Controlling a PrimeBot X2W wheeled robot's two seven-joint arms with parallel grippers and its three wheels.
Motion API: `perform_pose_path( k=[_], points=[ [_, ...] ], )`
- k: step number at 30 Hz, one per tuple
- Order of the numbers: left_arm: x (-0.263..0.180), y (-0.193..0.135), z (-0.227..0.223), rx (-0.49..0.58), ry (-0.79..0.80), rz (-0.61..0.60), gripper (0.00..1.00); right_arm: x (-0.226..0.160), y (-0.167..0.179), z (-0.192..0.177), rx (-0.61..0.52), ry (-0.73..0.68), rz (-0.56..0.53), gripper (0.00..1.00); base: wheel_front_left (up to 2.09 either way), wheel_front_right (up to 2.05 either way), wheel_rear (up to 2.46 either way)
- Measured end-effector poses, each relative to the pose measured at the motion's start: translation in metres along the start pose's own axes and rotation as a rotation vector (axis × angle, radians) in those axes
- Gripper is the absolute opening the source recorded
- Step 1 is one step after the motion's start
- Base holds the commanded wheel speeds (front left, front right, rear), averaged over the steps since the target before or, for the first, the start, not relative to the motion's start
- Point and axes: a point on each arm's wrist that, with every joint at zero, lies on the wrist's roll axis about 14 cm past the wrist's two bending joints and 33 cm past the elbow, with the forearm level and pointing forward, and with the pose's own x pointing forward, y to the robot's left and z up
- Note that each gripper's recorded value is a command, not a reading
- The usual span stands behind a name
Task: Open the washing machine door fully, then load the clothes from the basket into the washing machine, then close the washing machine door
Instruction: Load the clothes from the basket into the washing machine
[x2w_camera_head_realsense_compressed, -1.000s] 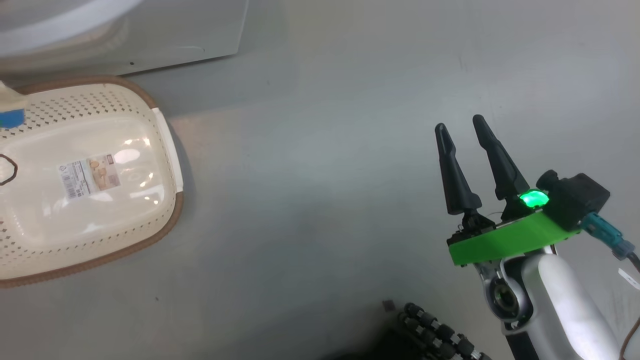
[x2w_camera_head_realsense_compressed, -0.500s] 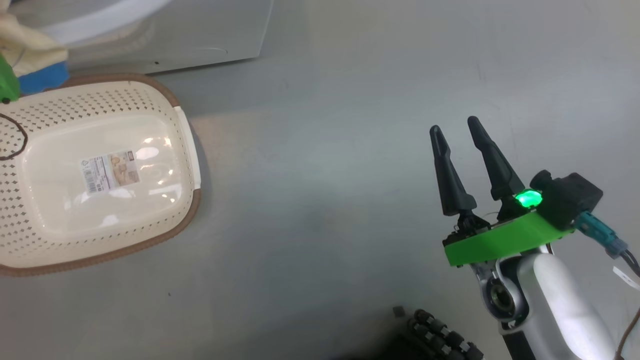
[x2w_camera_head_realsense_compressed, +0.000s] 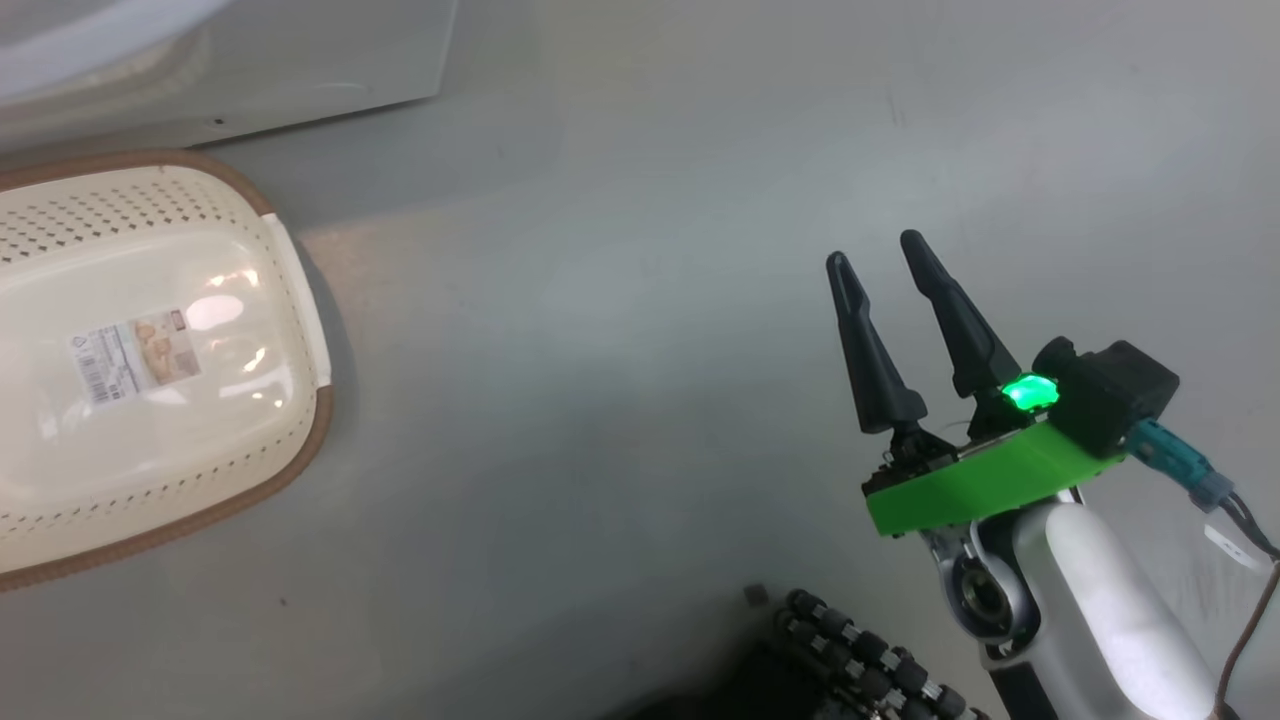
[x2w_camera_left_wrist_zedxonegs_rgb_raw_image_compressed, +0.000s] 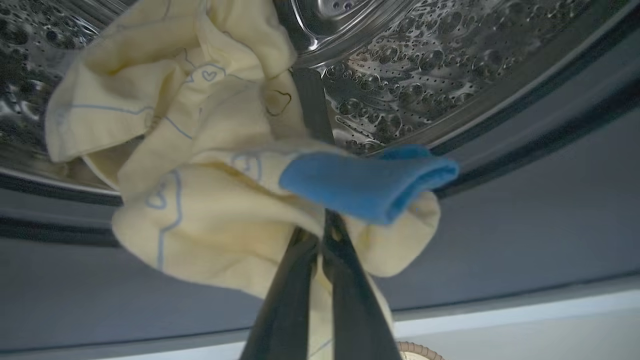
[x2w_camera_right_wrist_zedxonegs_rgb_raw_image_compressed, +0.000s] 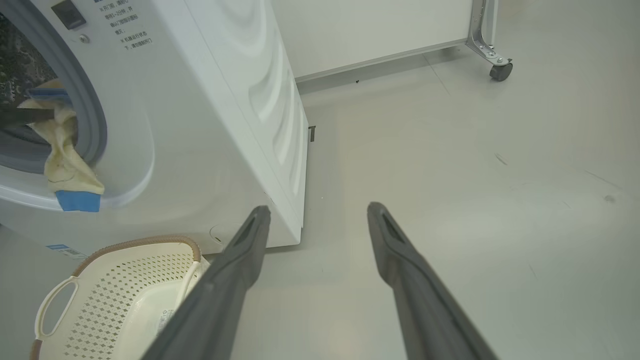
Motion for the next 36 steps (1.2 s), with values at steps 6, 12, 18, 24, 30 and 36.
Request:
perform_pose_path(
  k=[6,12,18,24,30,36],
  points=[
    [0.015,0.011,0.031,0.034,-0.058,0.030,0.00,0.000,-0.006,0.003,-0.011,-0.006,-0.016,1.00,0.00,0.00,0.00],
    [0.028,0.024,0.046,0.048,-0.086,0.057,0.00,0.001,-0.010,0.001,-0.005,-0.001,-0.031,1.00,0.00,0.00,0.00],
    [0.040,0.044,0.063,-0.007,-0.139,0.086,0.00,0.002,-0.015,-0.008,-0.004,0.022,-0.046,1.00,0.00,0.00,0.00],
    [0.052,0.060,0.073,-0.025,-0.232,0.109,0.00,0.005,-0.018,-0.019,0.001,0.051,-0.056,1.00,0.00,0.00,0.00],
    [0.060,0.072,0.103,-0.003,-0.439,0.140,0.00,0.006,-0.020,-0.029,0.015,0.077,-0.065,1.00,0.00,0.00,0.00],
    [0.066,0.080,0.115,0.038,-0.609,0.163,0.00,0.008,-0.024,-0.033,0.011,0.089,-0.075,1.00,0.00,0.00,0.00]
  ],
)
